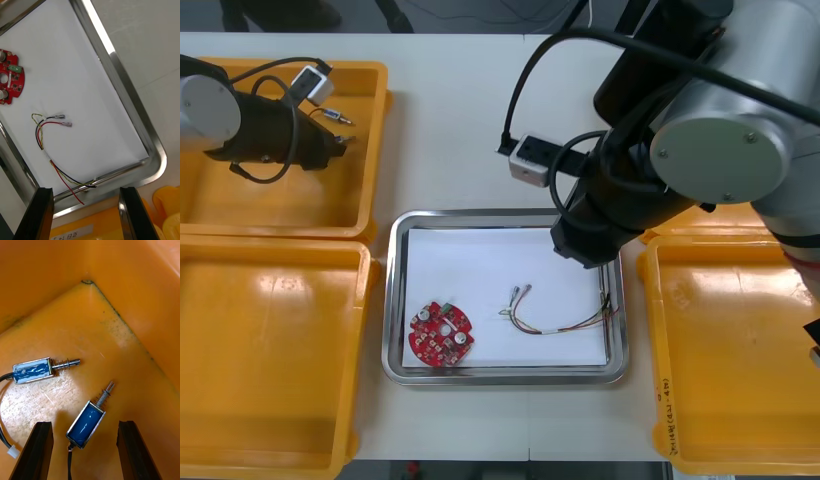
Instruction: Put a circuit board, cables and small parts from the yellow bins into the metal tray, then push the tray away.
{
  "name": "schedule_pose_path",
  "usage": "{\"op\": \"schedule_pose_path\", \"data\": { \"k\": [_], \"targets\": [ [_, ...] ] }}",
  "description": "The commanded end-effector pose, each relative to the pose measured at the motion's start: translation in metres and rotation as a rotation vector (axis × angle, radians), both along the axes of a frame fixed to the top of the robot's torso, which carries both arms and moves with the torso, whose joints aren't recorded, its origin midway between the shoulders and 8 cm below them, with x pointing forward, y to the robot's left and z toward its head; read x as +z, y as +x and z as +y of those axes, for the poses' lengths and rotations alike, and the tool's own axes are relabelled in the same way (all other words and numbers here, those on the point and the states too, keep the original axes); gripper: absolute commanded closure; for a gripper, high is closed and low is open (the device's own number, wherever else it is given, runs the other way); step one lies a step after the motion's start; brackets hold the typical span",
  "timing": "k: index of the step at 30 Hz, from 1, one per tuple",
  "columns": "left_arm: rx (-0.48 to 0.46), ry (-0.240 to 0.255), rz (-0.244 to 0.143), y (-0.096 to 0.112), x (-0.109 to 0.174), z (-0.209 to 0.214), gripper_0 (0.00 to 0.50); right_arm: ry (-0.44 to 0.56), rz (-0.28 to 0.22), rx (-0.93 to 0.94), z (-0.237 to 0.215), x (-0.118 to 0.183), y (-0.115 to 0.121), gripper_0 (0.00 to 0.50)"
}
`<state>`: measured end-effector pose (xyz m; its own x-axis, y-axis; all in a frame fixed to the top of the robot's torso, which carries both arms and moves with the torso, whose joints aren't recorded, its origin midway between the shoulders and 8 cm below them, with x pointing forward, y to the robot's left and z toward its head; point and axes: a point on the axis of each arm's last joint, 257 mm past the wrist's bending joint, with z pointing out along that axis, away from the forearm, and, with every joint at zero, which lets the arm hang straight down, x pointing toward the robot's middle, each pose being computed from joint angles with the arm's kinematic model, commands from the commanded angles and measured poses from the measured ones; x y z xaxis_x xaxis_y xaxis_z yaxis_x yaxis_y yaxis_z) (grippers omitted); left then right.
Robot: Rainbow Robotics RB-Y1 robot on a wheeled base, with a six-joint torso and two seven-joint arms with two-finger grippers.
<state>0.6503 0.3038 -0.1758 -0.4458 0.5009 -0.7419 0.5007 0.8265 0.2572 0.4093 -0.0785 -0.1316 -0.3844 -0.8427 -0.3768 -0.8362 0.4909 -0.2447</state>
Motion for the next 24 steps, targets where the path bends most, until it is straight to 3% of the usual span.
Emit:
{"op": "schedule_pose_path", "data": {
  "k": [1, 8, 13, 24],
  "targets": [
    [-0.008, 0.013, -0.058, 0.013, 0.033, 0.001, 0.0, 0.085, -0.104, -0.162, -0.025, 0.055, 0.02, 0.0],
    [0.003, 0.007, -0.096, 0.02, 0.023, -0.001, 0.0, 0.122, -0.138, -0.372, -0.072, 0.075, 0.036, 0.0],
    [0.001, -0.001, -0.098, 0.02, 0.023, -0.003, 0.0, 0.162, -0.174, -0.535, -0.1, 0.089, 0.049, 0.0],
    [0.0, -0.017, -0.095, 0.019, 0.023, -0.005, 0.0, 0.291, -0.15, -0.814, -0.165, 0.113, 0.086, 0.0]
  ]
}}
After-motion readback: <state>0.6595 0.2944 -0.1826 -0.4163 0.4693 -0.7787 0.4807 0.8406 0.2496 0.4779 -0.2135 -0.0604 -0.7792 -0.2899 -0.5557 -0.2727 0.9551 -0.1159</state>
